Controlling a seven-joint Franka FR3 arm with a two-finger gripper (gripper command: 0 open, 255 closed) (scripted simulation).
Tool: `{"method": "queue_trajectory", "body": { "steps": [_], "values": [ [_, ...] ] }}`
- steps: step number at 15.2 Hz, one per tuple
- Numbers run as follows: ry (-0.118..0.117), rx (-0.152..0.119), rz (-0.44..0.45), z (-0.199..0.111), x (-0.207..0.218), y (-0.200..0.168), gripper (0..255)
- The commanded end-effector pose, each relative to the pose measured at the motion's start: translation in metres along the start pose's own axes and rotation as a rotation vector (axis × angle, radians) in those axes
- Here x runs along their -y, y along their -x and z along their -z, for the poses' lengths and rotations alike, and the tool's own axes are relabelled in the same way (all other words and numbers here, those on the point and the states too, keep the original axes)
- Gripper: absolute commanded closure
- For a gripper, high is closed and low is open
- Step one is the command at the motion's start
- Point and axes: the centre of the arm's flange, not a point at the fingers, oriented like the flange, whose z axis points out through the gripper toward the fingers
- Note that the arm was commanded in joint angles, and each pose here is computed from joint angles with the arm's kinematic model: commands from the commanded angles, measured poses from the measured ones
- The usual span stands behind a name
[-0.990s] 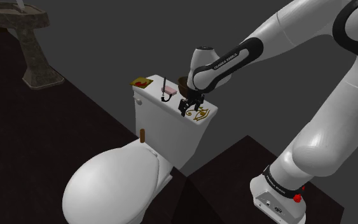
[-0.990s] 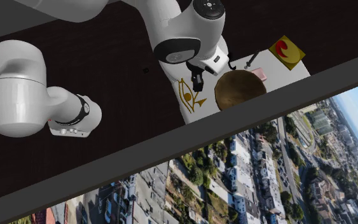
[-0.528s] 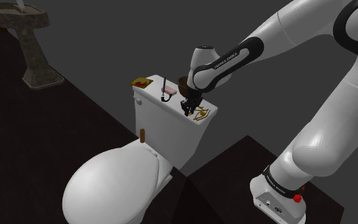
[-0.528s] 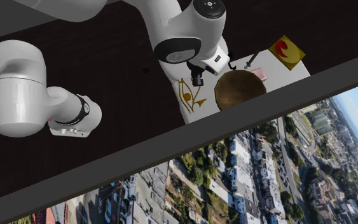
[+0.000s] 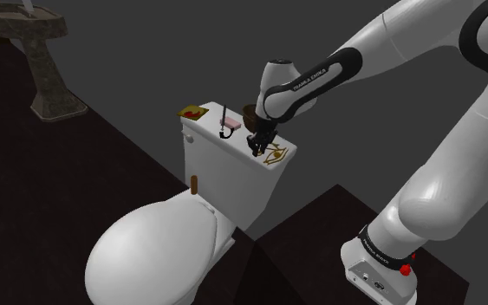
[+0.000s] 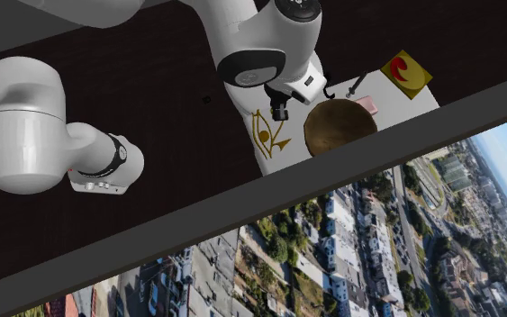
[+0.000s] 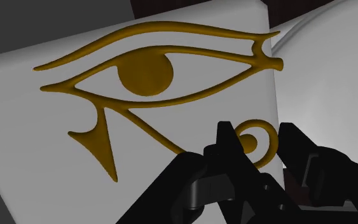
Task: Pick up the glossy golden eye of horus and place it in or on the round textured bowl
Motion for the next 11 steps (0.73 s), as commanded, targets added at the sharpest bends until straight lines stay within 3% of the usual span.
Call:
{"method": "queue_trajectory", "body": {
  "steps": [1, 11],
  "values": [
    [0.000, 0.001, 0.000, 0.010, 0.001, 0.001, 255],
    [0.000, 0.001, 0.000, 0.062, 0.000, 0.002, 255]
  ]
}}
